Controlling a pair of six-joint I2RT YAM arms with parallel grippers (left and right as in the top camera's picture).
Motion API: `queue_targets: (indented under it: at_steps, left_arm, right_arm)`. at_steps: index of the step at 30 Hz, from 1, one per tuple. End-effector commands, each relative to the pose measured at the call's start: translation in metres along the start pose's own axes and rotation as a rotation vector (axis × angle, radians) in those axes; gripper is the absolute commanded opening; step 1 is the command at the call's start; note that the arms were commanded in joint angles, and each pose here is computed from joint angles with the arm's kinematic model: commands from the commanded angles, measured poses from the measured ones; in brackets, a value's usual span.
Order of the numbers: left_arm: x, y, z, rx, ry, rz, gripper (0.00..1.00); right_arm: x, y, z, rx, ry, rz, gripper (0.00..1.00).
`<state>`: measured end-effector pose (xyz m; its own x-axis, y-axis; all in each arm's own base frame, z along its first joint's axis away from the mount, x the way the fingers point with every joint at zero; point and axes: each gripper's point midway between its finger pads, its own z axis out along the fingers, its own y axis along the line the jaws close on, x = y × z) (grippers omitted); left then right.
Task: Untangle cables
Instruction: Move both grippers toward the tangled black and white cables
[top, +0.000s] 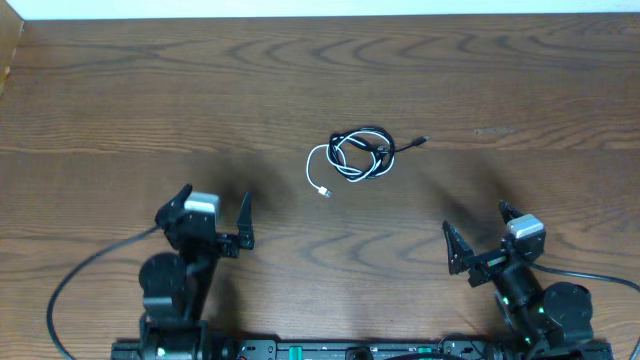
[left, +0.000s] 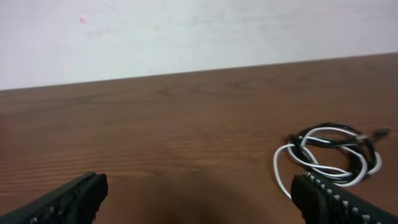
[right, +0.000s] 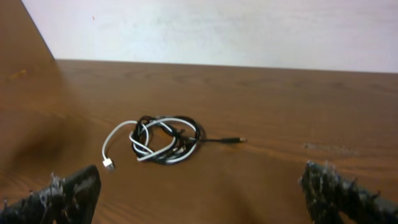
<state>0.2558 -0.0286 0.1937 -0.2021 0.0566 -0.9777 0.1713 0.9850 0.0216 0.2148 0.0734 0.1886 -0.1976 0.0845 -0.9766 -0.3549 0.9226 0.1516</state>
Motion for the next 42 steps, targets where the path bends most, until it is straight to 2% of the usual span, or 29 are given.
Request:
queue_targets:
  at_steps: [1,7,26,33,37,38,39,42]
  left_arm:
    - [-0.024,-0.012,0.009,0.092,0.023,-0.023,0.99]
    - [-0.047,-0.029,0.032,0.23,0.123,-0.055,0.99]
    - [-0.081,-0.046,0.09,0.428,0.577,-0.226,0.99]
    - [-0.068,-0.052,0.103,0.47,0.629,-0.283,0.98]
    - [-0.064,-0.071,0.114,0.557,0.629,-0.304,1.0]
    - [-0.059,-0.073,0.12,0.545,0.64,-0.298,0.9]
    - [-0.051,-0.072,0.129,0.496,0.663,-0.309,0.87]
    - [-0.028,-0.079,0.153,0.406,0.719,-0.338,0.81]
  right_arm:
    - [-0.016,0.004,-0.005,-0.006,0.013,0.03,0.99]
    - [-0.031,0.01,-0.001,-0.027,0.084,0.049,0.99]
    - [-0.07,0.024,0.056,-0.126,0.447,0.177,0.99]
    - [-0.068,0.024,0.079,-0.156,0.471,0.192,0.99]
    - [-0.065,0.031,0.087,-0.211,0.481,0.207,0.99]
    - [-0.063,0.03,0.089,-0.208,0.488,0.209,0.95]
    - [-0.06,0.029,0.09,-0.204,0.497,0.213,0.9]
    - [-0.054,0.027,0.094,-0.198,0.518,0.224,0.85]
